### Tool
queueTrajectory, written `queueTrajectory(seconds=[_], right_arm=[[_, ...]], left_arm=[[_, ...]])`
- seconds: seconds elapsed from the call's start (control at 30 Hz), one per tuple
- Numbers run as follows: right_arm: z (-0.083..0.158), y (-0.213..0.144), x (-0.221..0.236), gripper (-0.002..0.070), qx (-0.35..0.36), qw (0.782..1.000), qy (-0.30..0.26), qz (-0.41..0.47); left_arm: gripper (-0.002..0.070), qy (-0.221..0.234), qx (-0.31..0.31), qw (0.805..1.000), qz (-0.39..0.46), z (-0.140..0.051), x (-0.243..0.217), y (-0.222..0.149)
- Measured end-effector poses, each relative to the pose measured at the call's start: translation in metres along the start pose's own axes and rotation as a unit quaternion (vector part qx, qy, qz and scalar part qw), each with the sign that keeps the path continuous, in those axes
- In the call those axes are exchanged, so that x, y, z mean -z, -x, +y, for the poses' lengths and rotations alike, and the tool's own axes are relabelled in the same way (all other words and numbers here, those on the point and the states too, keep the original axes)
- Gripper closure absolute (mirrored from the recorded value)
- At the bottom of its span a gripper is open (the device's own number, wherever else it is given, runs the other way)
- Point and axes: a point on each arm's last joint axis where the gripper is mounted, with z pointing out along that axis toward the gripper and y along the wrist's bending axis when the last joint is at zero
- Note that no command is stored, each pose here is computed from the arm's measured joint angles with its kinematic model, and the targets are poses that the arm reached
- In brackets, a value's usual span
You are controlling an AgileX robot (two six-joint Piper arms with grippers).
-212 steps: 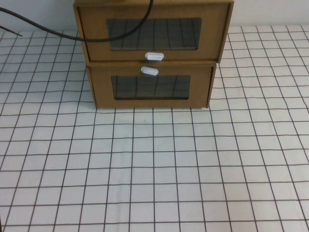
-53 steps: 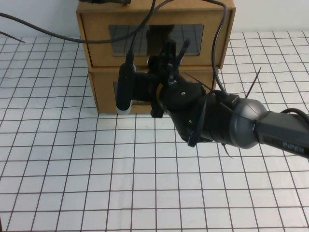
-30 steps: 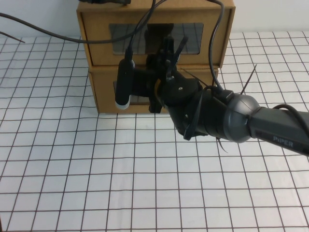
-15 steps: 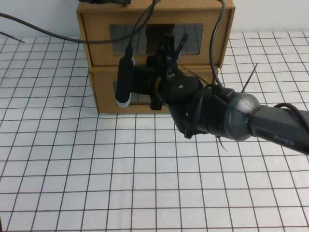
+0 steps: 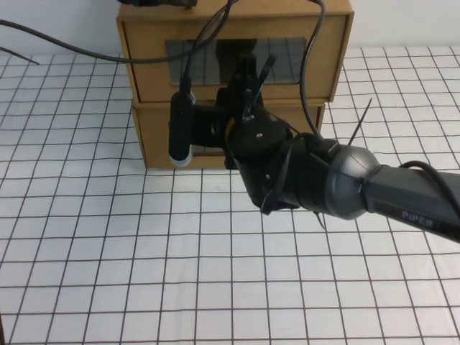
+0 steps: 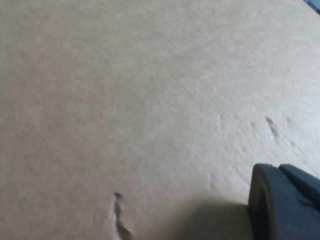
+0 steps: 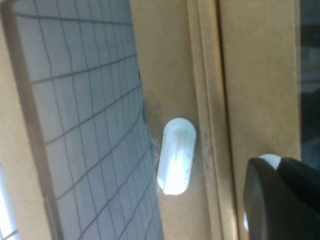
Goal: Open the shoe box
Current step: 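Pull the top drawer of the cardboard box fully open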
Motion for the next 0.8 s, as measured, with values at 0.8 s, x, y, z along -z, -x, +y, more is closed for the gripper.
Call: queueTrajectory(seconds=[0.8], right_arm=[[0.014,0.002,0.054,0.0688,0.010,0.999,0.049,-0.008]], left_arm=[[0.0680,-0.008,0.010,1.000,-0.006,0.002,-0.003,0.000]])
